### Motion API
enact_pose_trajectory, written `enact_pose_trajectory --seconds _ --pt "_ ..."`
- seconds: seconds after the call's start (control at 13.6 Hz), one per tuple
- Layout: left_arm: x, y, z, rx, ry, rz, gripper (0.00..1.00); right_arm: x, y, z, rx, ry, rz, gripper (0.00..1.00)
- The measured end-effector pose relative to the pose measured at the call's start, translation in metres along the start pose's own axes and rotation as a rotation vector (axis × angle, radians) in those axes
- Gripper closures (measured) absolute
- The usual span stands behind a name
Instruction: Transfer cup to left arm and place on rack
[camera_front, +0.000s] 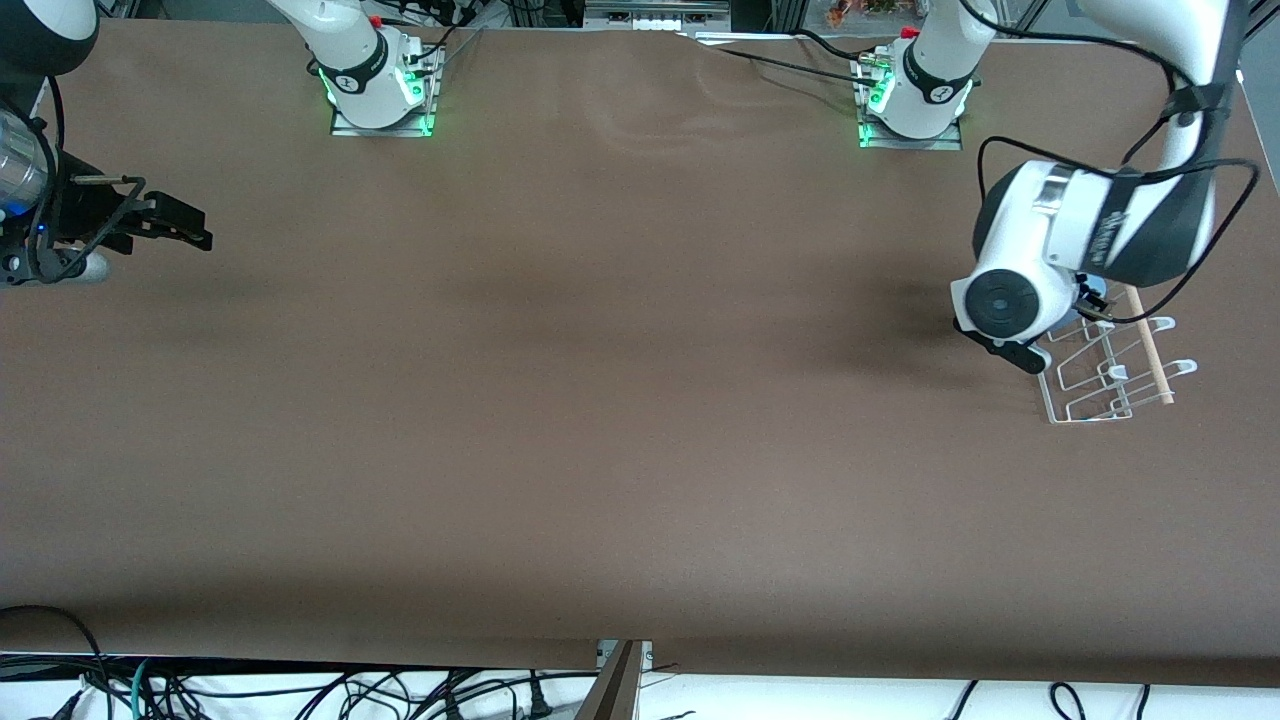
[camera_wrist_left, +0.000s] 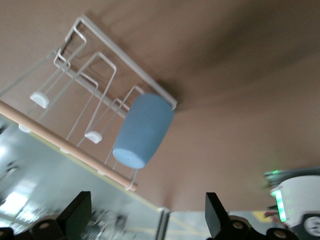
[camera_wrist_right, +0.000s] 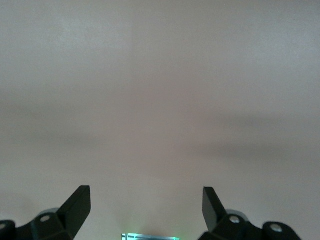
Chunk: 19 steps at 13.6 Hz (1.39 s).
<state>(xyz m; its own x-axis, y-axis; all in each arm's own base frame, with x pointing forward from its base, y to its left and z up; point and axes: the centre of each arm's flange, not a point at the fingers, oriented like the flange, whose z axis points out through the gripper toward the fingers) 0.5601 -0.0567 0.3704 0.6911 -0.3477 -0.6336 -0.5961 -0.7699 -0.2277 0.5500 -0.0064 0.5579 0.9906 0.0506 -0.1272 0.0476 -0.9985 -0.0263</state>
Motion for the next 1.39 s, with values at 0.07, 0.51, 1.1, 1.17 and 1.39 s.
enact_pose_trajectory --seconds 0.07,0.51,1.1,1.17,1.39 --pt "-0.004 -0.006 -0.023 -0.039 0.061 -0.027 0.0 0.0 0.0 0.0 0.0 0.0 0.0 0.01" --pt "-0.055 -0.035 -0.159 -0.201 0.411 -0.127 0.0 0.001 -0.003 -0.009 -0.002 0.021 -0.012 0.01" --pt "-0.062 -0.079 -0.175 -0.299 0.577 -0.392 0.0 0.002 -0.013 -0.016 -0.005 0.037 -0.032 0.01" --pt "-0.071 -0.08 -0.178 -0.311 0.59 -0.4 0.0 0.002 -0.013 -0.016 -0.005 0.037 -0.032 0.01" --pt "-0.096 -0.068 -0.173 -0.296 0.652 -0.429 0.0 0.002 -0.013 -0.017 -0.005 0.038 -0.033 0.01"
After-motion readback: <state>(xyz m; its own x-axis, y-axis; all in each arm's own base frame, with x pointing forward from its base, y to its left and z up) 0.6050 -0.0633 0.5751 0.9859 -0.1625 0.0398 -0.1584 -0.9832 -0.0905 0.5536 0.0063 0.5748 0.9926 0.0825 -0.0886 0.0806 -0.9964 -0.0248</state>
